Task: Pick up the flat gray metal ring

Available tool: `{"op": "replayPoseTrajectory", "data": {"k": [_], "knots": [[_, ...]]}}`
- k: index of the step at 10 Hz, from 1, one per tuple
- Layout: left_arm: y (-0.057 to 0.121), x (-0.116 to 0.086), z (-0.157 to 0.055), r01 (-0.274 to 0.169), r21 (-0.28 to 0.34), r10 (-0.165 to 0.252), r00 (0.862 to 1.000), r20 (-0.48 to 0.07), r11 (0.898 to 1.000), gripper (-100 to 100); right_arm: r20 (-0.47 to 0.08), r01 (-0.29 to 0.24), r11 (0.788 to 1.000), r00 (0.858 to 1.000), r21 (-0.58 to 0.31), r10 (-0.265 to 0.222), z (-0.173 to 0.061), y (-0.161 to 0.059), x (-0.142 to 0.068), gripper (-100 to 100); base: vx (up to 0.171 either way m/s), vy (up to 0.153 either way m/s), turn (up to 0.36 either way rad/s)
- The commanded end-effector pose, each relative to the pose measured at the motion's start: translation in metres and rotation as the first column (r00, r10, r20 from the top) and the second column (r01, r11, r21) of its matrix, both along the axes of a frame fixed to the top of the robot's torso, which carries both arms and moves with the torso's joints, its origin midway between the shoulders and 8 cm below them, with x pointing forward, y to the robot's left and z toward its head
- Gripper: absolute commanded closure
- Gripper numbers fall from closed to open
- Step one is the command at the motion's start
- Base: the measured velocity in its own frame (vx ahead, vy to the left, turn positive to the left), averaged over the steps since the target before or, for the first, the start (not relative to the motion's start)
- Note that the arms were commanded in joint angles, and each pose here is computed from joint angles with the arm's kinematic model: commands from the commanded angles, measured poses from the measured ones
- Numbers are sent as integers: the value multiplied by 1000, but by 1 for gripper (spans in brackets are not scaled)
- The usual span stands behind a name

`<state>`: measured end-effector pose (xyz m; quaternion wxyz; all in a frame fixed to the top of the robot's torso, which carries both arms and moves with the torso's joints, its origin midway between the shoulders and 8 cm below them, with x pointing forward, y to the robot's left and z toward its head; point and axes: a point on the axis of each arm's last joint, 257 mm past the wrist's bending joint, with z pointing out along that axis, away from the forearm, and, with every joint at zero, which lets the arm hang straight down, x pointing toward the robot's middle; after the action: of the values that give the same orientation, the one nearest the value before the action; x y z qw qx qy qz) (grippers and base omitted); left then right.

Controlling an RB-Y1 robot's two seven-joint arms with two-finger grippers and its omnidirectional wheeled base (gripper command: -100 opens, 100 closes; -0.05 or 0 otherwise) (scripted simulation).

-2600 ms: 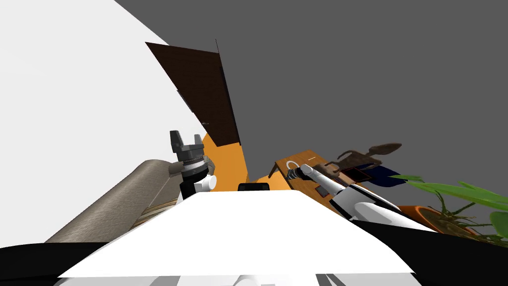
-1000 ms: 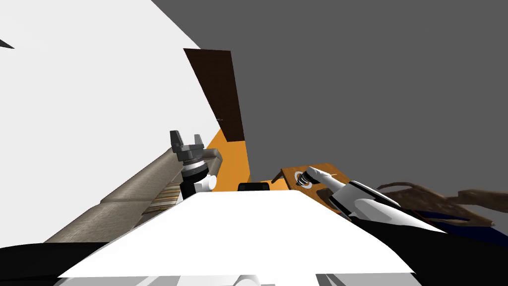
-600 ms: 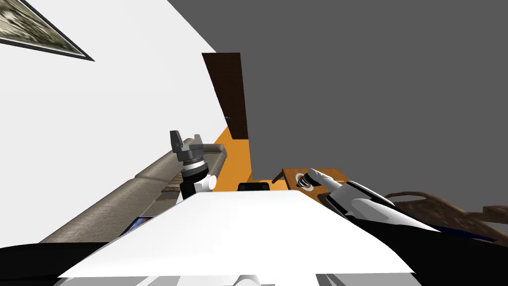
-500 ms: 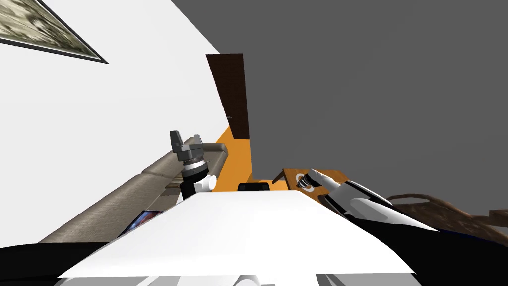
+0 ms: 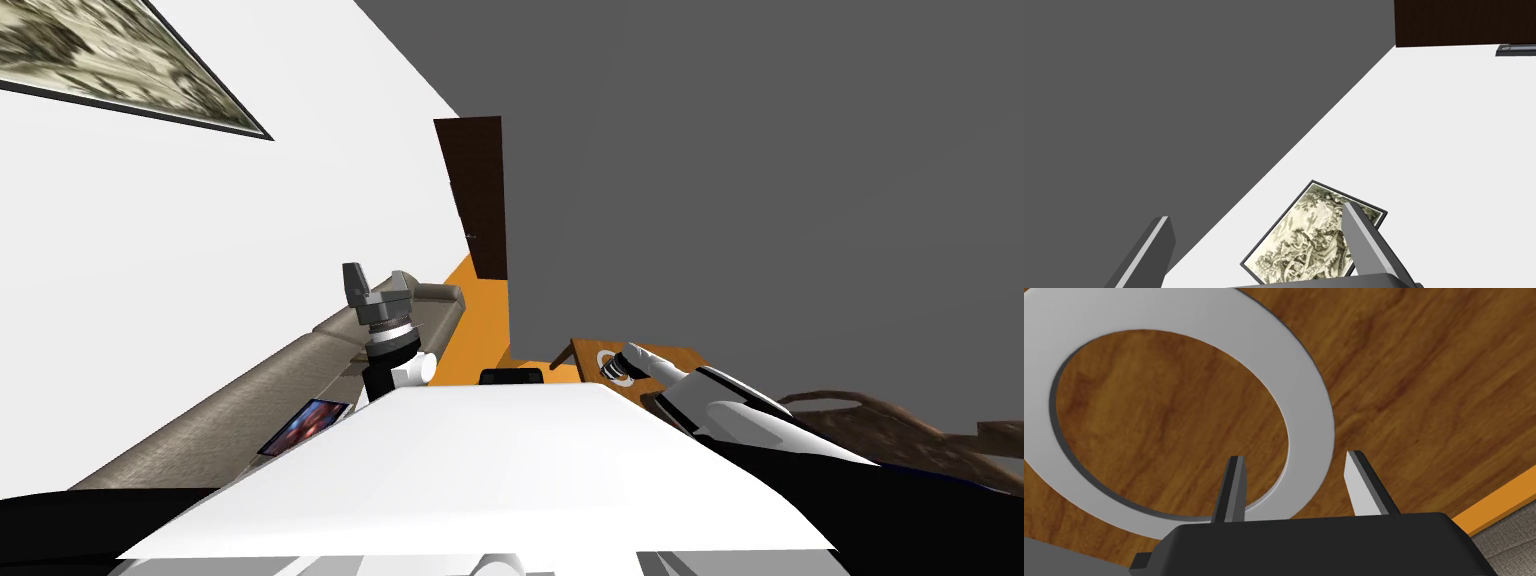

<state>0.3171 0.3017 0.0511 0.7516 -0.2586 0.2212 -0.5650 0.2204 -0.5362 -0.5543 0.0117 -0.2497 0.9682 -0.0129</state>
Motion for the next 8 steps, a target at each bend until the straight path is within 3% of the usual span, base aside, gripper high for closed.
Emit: {"op": "replayPoseTrajectory", "data": {"k": [1, 4, 5, 6, 8], "knots": [[0, 0, 0, 0, 0, 0, 1000, 0, 1000, 0, 0, 0, 1000, 1000, 0, 0, 0, 0, 0, 100, 0, 0, 0], [0, 0, 0, 0, 0, 0, 1000, 0, 1000, 0, 0, -1, 1000, 1000, 0, 1, 0, 0, 0, 100, 0, 0, 0], [0, 0, 0, 0, 0, 0, 1000, 0, 1000, 0, 0, 0, 1000, 1000, 0, 0, 0, 0, 0, 0, 0, 0, 0], [0, 0, 0, 0, 0, 0, 1000, 0, 1000, 0, 1, -47, 999, 999, 2, 47, 3, 2, 7, 100, 84, 13, -302], [0, 0, 0, 0, 0, 0, 1000, 0, 1000, 0, 1, -75, 997, 997, 2, 75, 6, 3, 11, 100, 126, 49, -297]]}}
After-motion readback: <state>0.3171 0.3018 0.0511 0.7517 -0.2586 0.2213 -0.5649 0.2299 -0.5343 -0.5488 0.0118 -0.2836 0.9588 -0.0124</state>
